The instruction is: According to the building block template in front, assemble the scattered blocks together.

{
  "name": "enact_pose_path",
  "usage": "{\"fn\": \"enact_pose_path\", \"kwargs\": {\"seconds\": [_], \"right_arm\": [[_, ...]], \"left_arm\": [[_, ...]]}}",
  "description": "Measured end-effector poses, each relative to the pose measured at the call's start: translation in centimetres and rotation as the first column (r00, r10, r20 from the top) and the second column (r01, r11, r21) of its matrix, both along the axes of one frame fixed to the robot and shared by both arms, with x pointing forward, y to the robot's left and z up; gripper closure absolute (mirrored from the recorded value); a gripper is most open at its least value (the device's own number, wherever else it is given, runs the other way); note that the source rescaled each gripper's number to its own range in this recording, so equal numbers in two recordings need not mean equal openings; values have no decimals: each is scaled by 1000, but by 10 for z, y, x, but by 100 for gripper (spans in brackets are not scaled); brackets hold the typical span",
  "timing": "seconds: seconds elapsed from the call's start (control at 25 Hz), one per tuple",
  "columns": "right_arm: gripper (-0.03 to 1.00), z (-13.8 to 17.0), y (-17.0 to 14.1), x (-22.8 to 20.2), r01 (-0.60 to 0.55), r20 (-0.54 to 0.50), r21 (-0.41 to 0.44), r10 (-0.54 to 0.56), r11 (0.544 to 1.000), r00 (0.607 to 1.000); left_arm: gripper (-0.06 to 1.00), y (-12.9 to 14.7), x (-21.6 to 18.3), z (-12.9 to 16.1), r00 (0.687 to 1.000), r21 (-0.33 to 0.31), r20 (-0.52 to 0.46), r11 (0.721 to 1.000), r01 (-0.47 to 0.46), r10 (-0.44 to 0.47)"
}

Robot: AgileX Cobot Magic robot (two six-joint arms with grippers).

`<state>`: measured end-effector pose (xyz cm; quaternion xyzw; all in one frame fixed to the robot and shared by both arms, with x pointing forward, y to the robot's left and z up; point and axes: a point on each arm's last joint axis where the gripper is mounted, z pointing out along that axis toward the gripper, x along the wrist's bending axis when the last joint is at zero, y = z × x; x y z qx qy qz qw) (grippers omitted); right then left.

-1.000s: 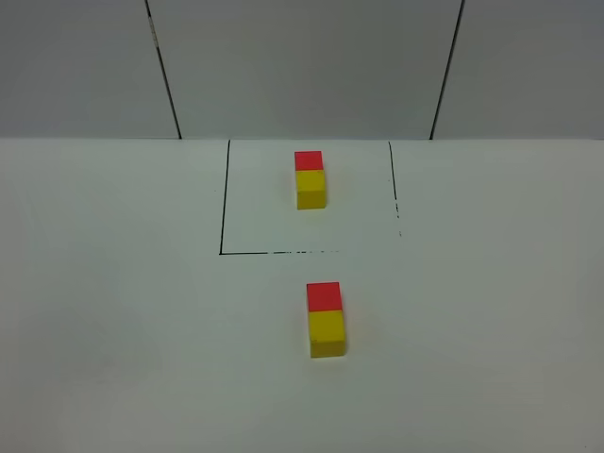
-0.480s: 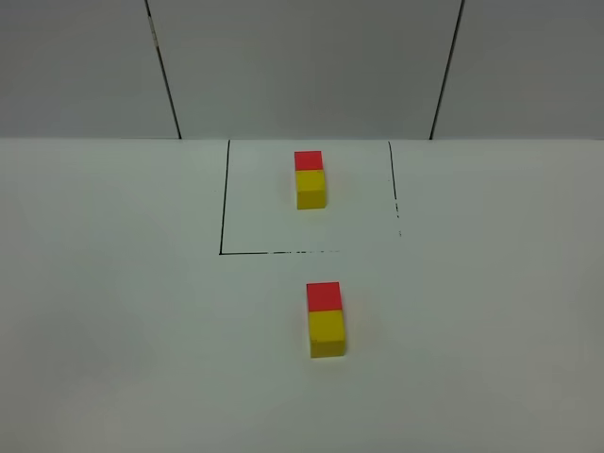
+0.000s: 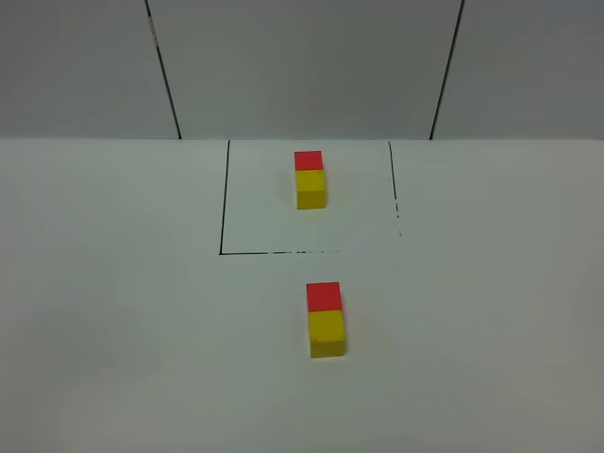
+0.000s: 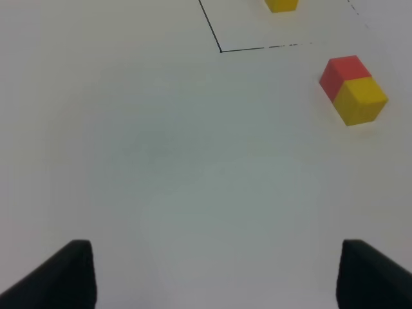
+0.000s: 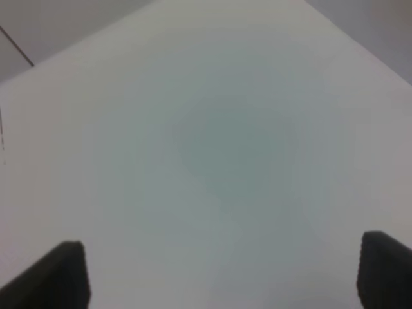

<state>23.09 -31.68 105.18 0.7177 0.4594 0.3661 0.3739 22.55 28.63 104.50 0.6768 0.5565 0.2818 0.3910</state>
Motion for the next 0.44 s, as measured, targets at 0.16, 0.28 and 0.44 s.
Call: {"fn": "enact_pose_path", "kwargs": {"seconds": [0.16, 0.28, 0.44], "right_arm": [[29, 0, 0, 0, 0, 0, 0, 0, 1000, 1000], [30, 0, 0, 0, -2, -1, -3, 2, 1000, 1000], [30, 0, 0, 0, -2, -1, -3, 2, 1000, 1000]], "left_arm": [[26, 0, 0, 0, 1000, 0, 0, 1000, 0, 0], [26, 0, 0, 0, 1000, 0, 0, 1000, 0, 0], [26, 0, 0, 0, 1000, 0, 0, 1000, 0, 0]]}}
